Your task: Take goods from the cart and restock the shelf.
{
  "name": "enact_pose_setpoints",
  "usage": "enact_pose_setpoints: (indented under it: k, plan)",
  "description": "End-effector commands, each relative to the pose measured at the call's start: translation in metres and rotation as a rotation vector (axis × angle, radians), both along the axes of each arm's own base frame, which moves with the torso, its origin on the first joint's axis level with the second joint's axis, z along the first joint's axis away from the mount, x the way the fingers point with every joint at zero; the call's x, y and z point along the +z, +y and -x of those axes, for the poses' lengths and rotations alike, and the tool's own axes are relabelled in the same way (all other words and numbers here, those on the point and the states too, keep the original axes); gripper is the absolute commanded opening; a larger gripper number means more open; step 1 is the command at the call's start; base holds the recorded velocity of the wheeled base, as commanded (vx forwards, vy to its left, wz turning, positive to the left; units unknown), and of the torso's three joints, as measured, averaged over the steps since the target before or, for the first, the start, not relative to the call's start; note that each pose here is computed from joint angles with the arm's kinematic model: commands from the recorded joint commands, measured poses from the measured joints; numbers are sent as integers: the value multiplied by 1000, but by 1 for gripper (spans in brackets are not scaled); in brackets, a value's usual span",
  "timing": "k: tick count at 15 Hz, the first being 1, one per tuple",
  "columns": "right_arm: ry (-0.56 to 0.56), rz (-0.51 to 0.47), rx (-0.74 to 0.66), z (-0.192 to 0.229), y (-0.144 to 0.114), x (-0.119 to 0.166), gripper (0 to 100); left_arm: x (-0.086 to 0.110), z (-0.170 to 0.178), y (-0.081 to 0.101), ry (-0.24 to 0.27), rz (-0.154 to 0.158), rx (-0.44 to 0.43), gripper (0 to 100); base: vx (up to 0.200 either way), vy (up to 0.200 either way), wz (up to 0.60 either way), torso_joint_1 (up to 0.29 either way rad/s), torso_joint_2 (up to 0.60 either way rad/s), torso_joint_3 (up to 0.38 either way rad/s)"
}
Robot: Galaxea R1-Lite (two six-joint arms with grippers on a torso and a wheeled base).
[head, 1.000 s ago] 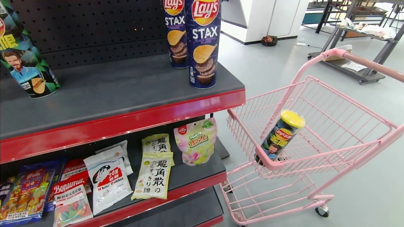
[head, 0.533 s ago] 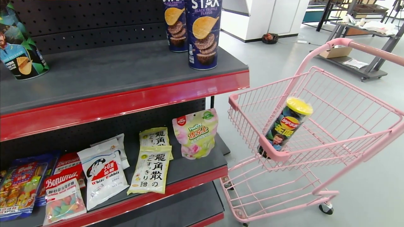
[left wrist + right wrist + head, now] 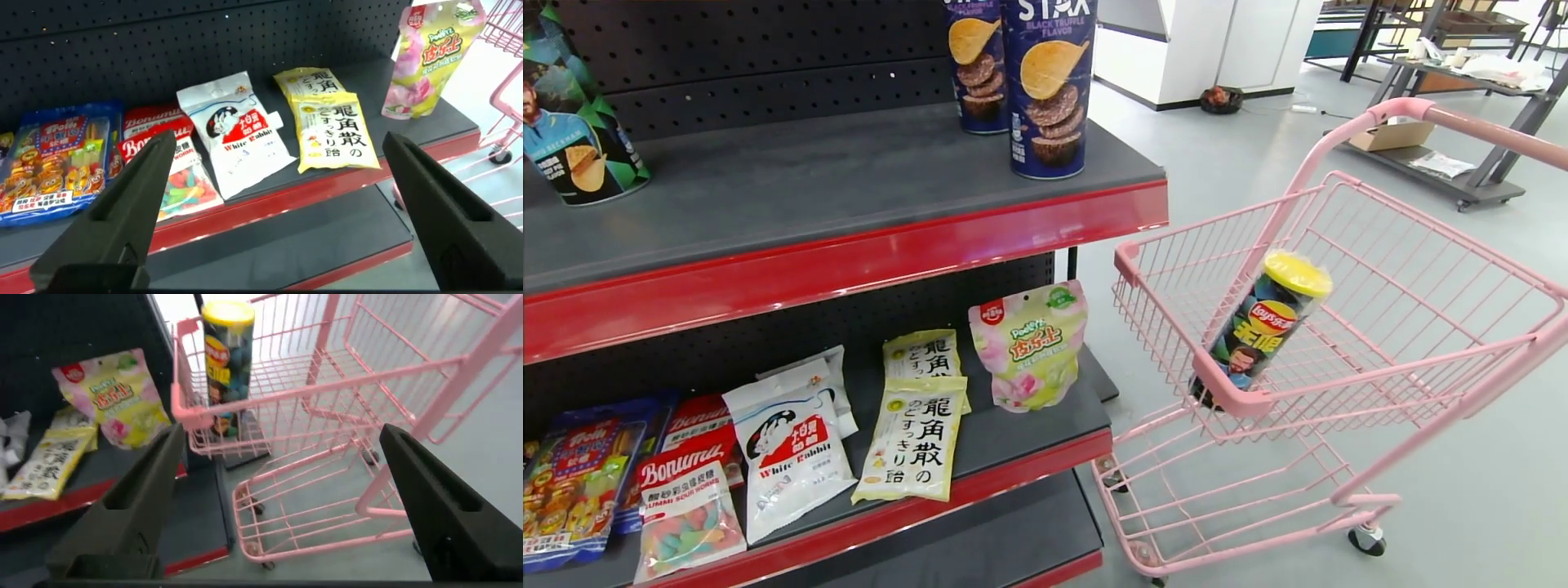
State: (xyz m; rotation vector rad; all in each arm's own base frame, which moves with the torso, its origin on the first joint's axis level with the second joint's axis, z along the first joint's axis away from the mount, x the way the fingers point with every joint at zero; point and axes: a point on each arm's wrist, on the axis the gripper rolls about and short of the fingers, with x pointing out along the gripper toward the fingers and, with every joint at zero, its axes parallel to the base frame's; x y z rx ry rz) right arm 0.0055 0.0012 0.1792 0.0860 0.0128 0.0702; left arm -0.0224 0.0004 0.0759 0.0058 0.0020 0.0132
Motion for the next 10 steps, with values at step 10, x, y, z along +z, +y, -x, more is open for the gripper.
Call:
enact_pose_setpoints:
  k: [10]
  plan:
    - [306, -146, 241, -255, 22, -18, 100, 0, 0, 0, 0, -5, 1, 100, 0, 0, 0, 0, 0, 0]
